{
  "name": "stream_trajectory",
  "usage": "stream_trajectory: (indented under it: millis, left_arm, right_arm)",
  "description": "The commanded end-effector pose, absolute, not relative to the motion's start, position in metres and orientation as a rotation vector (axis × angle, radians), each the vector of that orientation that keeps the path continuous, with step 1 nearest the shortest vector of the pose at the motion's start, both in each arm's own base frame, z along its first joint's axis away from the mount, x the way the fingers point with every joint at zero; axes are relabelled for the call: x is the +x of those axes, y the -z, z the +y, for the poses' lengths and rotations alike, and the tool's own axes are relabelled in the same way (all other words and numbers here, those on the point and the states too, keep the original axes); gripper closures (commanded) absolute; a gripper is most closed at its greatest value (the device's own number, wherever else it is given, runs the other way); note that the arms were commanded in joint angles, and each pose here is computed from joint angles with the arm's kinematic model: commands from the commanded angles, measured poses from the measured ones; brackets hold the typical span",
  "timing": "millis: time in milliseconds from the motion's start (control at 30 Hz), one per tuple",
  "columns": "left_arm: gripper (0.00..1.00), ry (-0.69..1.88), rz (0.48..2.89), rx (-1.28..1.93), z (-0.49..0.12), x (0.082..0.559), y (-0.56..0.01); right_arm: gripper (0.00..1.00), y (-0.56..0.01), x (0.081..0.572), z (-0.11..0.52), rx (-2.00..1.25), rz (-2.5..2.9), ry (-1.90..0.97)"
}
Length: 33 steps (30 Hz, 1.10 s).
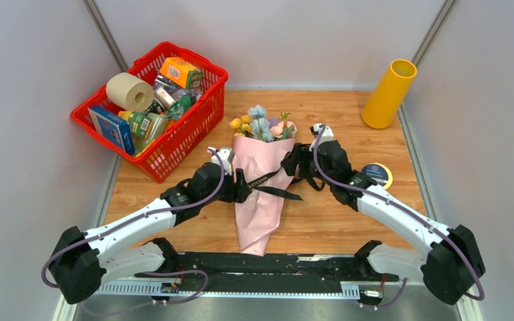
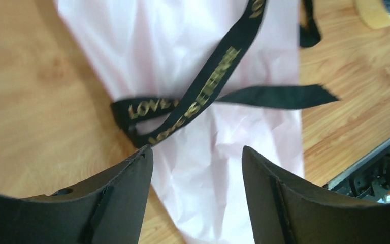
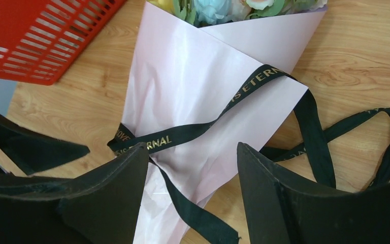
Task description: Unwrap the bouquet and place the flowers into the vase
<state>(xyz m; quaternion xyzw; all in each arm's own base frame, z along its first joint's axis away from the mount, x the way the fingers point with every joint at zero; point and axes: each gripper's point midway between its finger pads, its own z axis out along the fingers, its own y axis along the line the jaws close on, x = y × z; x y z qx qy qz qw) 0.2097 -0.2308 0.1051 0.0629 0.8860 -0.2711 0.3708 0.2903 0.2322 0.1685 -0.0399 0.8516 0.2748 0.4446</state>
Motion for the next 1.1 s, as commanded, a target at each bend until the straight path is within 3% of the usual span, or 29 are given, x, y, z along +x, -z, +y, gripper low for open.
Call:
stream_trajectory:
  millis: [0, 533, 600, 667, 733, 800, 1067]
  left_arm:
    - [0.27, 0.594, 2.229, 0.480, -0.240, 0.219, -0.131]
    - [0.33, 0.327, 2.419, 0.676, -0.253, 0.251, -0.082]
    - [0.42, 0.337, 2.445, 0.687, -0.255, 0.249, -0.075]
    - [0.71, 0.339, 2.452, 0.670, -0.255, 0.248, -0.077]
    - [0.90, 0.337, 2.444, 0.637, -0.254, 0.250, -0.088]
    - [1.00, 0.321, 2.422, 0.595, -0.251, 0.254, -0.104]
    - [1.00, 0.200, 2.382, 0.421, -0.234, 0.270, -0.140]
  right_arm:
    - [0.33, -0.187, 0.280, 0.226, -0.070, 2.022, -0.732]
    - [0.32, -0.194, 0.246, 0.218, -0.068, 1.938, -0.871]
    - [0.32, -0.192, 0.244, 0.216, -0.067, 1.936, -0.871]
    - [0.32, -0.189, 0.244, 0.214, -0.060, 1.939, -0.861]
    - [0.32, -0.184, 0.245, 0.215, -0.050, 1.936, -0.865]
    - [0.33, -0.176, 0.244, 0.217, -0.039, 1.956, -0.881]
    - [0.32, -0.165, 0.234, 0.235, -0.033, 1.955, -1.030]
